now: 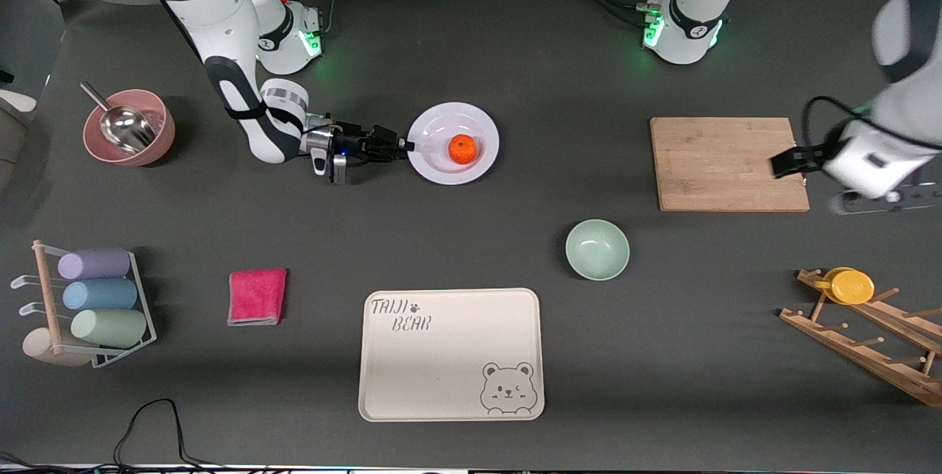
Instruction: Place orange and plate with both arms
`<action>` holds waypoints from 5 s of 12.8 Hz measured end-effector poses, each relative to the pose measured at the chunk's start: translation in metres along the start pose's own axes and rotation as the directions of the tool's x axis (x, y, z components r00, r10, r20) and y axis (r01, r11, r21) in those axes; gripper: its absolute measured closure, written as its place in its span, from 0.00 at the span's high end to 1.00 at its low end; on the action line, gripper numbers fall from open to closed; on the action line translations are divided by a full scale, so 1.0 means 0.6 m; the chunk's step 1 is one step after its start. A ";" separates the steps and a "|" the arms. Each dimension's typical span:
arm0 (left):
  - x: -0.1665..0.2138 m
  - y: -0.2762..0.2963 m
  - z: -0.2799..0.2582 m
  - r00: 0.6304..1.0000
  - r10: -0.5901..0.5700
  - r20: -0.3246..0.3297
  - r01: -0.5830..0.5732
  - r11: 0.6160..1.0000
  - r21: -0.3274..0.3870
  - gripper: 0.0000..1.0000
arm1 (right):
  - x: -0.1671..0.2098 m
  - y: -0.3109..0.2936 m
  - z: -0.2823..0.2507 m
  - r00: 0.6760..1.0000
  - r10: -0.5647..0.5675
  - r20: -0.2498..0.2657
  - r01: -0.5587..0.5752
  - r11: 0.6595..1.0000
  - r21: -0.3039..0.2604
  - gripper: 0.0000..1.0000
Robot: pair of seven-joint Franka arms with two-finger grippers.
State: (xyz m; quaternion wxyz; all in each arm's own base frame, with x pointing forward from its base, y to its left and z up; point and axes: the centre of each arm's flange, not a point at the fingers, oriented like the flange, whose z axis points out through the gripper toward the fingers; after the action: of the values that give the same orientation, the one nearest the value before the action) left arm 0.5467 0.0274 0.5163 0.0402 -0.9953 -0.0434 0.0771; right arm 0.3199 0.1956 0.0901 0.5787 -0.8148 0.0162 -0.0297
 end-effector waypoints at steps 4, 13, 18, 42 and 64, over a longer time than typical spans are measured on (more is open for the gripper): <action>-0.025 -0.059 -0.037 1.000 -0.013 0.011 0.013 1.000 -0.013 1.00 | -0.001 0.013 0.003 1.000 -0.029 0.002 0.029 1.000 -0.007 0.14; -0.074 0.007 -0.086 1.000 -0.001 0.018 0.001 1.000 0.001 1.00 | 0.056 -0.057 0.002 0.999 0.031 -0.042 -0.027 0.996 0.087 0.04; -0.072 0.009 -0.077 0.999 0.001 0.042 -0.001 1.000 0.003 1.00 | 0.110 -0.208 -0.026 0.996 0.081 -0.022 -0.076 0.983 0.166 0.04; -0.085 0.027 -0.124 0.999 0.022 0.036 -0.022 1.000 0.006 1.00 | 0.715 -0.084 0.039 0.971 0.108 -0.213 -0.091 0.992 0.089 0.04; -0.084 0.030 -0.128 0.999 0.025 0.034 -0.025 1.000 0.006 1.00 | 0.718 -0.144 -0.143 0.995 0.085 -0.055 -0.096 0.964 -0.248 0.93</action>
State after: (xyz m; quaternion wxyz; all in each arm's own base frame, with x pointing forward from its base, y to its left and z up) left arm 0.5108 -0.0005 0.5982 0.0417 -0.9942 -0.0314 0.0944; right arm 0.7432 0.1169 0.2125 0.4716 -0.8788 0.0696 -0.0186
